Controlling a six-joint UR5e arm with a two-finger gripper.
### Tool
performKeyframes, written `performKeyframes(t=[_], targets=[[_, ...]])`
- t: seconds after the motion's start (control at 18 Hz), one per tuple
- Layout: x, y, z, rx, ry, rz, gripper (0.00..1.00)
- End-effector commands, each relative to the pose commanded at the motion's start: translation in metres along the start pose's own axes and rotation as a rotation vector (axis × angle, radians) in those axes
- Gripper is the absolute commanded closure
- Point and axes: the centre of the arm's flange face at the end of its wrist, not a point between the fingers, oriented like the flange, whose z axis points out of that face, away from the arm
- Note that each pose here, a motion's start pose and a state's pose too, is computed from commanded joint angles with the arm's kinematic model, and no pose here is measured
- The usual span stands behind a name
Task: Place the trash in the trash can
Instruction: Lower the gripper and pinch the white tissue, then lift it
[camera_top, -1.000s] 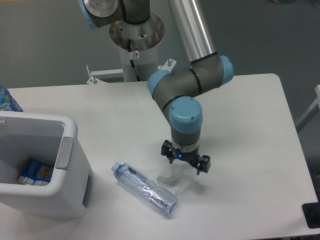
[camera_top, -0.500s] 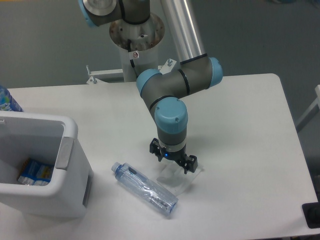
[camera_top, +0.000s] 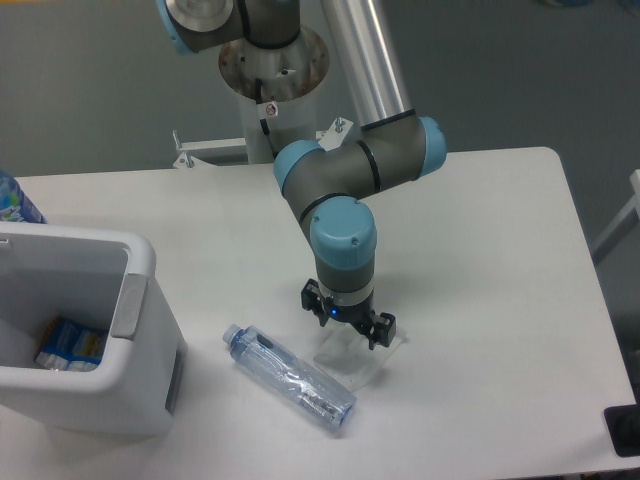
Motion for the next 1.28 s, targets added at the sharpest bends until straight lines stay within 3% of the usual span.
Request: performKeyframes(t=[0.06, 0.22, 0.39, 0.5, 1.06, 1.28], targets=[[-0.003, -0.003, 0.001, 0.002, -0.002, -0.035, 0.65], [-0.007, -0.006, -0.001, 0.009, -0.007, -0.076, 0.7], [-0.007, -0.006, 0.0, 0.008, -0.006, -0.074, 0.93], [-0.007, -0.006, -0.001, 0.01, -0.006, -0.074, 1.0], [-0.021, 0.002, -0.034, 0.056, -0.034, -0.104, 1.0], [-0.034, -0.008, -0.053, 0.182, 0.032, -0.194, 1.0]])
